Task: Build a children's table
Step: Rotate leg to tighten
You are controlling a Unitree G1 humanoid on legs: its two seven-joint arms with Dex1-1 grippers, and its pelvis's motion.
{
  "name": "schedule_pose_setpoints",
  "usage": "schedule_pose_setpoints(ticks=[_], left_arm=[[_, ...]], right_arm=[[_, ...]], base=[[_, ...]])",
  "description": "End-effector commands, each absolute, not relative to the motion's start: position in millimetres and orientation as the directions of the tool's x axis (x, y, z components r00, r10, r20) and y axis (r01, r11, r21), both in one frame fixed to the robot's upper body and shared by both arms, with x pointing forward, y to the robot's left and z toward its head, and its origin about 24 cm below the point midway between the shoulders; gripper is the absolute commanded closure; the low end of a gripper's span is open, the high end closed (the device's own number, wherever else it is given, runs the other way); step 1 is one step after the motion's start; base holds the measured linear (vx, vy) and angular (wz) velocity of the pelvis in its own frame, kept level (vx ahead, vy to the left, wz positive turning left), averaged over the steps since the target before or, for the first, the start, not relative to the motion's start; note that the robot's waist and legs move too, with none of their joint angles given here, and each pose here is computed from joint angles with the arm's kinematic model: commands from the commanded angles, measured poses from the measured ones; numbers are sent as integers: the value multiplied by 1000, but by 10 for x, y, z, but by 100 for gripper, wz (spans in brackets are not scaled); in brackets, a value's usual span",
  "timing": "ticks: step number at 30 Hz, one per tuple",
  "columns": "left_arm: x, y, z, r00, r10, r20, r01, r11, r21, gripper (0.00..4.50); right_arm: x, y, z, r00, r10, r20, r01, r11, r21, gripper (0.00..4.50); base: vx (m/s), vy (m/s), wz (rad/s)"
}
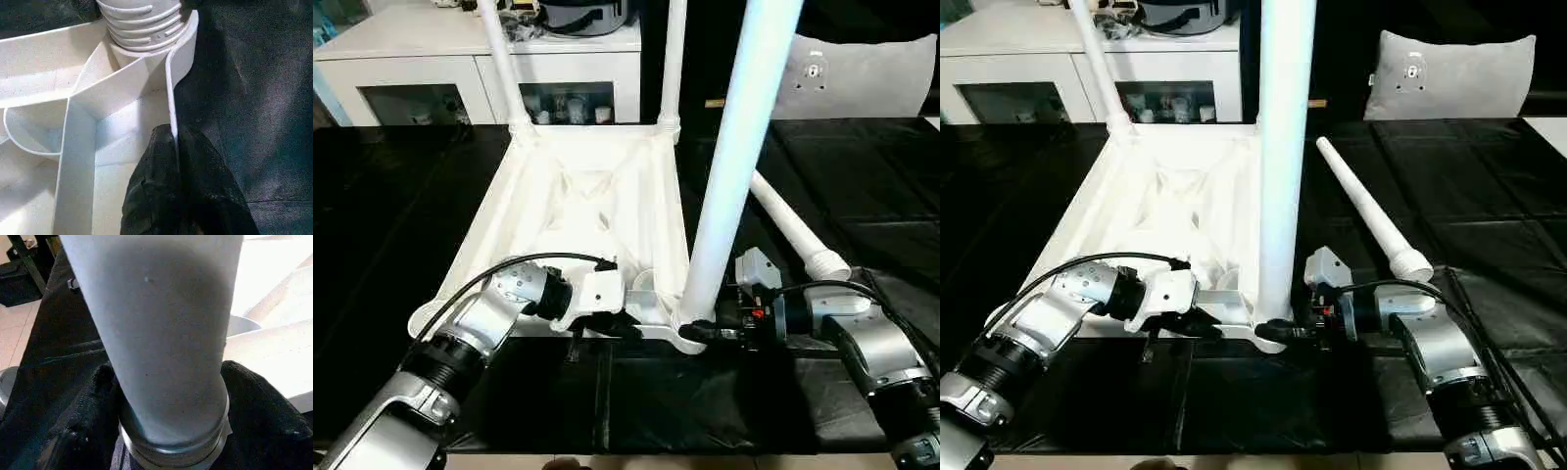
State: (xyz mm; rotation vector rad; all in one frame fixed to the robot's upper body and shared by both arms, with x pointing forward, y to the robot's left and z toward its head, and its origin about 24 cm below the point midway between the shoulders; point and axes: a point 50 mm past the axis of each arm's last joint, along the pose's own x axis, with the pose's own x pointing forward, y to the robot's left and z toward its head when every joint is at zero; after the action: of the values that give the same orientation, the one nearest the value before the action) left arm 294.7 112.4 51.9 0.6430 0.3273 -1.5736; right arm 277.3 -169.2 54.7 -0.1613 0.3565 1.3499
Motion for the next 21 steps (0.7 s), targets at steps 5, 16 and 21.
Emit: schedule_pose_setpoints(ticks=[5, 16, 21], left_arm=[[2933, 1054, 527, 50, -843, -535, 987, -41, 157, 450], [3086, 708, 607, 506, -740, -443, 855, 499, 143, 450], [3036, 441, 663, 551, -728, -408, 825, 549, 134, 450]], right_arm=[[2738, -1580, 534, 201, 939, -280, -956, 250, 152, 178], [3085, -1077, 356, 640, 725, -255, -703, 686, 188, 181], [3159, -962, 301, 709, 647, -281, -613, 762, 208, 181]], base=[[0, 0, 0], [0, 0, 0], [0, 0, 0]])
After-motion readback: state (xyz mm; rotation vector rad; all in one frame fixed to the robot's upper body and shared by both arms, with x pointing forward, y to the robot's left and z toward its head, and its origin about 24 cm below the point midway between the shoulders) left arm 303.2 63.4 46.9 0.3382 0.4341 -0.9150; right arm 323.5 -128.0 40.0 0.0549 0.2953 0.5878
